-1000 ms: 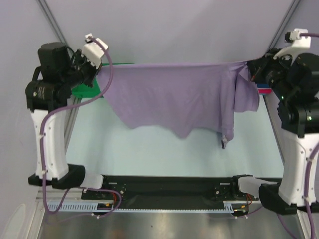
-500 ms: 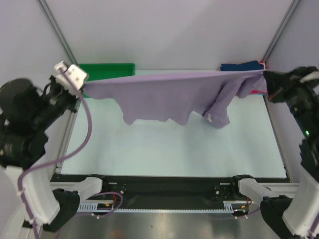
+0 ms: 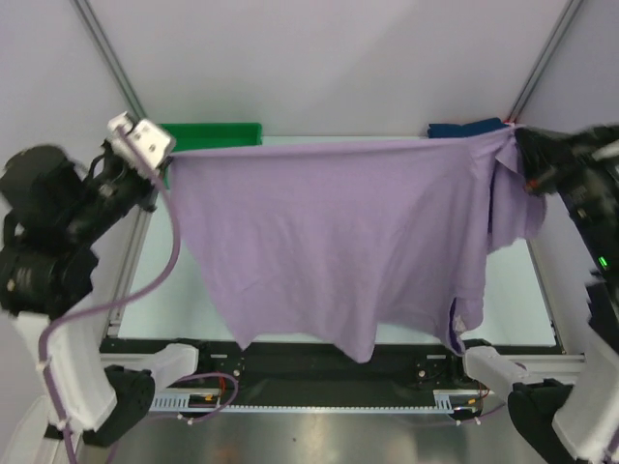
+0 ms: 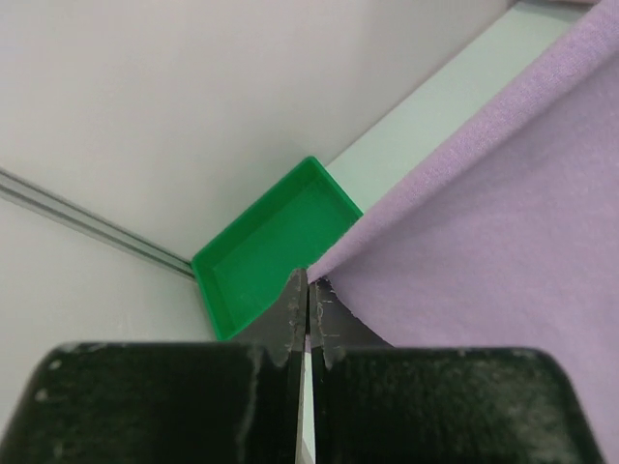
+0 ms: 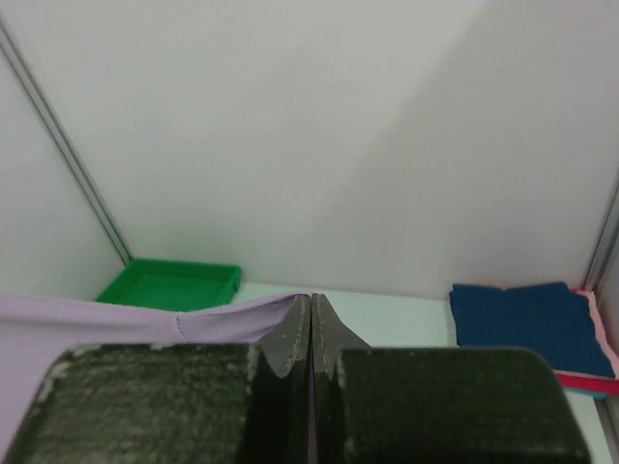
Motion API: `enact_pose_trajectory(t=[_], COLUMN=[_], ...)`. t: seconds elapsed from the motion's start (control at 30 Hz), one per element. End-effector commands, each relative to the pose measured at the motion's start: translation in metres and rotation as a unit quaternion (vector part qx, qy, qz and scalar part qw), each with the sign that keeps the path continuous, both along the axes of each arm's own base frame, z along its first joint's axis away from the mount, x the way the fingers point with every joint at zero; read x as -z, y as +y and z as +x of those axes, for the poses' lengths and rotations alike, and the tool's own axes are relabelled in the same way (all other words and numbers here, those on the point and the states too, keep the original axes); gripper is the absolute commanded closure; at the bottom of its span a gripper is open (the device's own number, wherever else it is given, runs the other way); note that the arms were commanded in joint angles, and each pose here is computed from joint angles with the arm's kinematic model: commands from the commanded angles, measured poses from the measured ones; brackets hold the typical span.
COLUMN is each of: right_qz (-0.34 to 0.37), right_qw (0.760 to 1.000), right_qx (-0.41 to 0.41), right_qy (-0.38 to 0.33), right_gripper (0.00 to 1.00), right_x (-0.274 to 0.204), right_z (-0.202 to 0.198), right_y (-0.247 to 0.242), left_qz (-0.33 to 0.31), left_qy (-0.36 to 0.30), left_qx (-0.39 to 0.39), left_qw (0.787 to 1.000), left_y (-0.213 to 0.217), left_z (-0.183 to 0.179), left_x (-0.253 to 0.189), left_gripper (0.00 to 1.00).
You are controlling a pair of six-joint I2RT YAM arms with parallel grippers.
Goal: Fold and stack the t-shirts
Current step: Flatten the tshirt out
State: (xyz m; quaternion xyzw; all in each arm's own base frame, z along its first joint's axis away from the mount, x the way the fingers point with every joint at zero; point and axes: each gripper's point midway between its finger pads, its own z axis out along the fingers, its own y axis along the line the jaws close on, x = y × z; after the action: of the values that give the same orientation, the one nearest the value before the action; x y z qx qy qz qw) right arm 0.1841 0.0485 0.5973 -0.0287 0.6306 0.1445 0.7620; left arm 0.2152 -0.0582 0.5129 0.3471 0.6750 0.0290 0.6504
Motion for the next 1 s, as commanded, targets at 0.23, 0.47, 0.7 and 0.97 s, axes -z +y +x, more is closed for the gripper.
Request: enact_pose_trajectory(t=[0.23,0.47,0.7,0.97], right_qz=[-0.067,-0.070,-0.009,0.058], right_qw=[0.992,0.985,0.952,0.888], right_qx=[-0.026,-0.025,0.068,0.187], right_qy=[0.102,0.153,0.299,0.415], right_gripper=[1.00,0.98,0.25,0.22], right_x=[0.125,0.220,0.310,0.366], right_z=[0.256,0.395,0.458,0.312], right_y=[0.035,0.049,0.021,-0.049], left_qz=[0.019,0.004,-0.015,0.075], left_qy=[0.145,0.201,0.274,0.272], left_qx=[-0.050,-0.125,-0.147,-0.001], left_qw=[0.988,0.972,0.950,0.959], left_y=[-0.002,0.004,-0.008,-0.060], left_z=[0.188,0.305,0.353,0.216], left_x=[0.118,0.223,0.260,0.277], left_gripper=[1.00,0.89,0.20,0.21])
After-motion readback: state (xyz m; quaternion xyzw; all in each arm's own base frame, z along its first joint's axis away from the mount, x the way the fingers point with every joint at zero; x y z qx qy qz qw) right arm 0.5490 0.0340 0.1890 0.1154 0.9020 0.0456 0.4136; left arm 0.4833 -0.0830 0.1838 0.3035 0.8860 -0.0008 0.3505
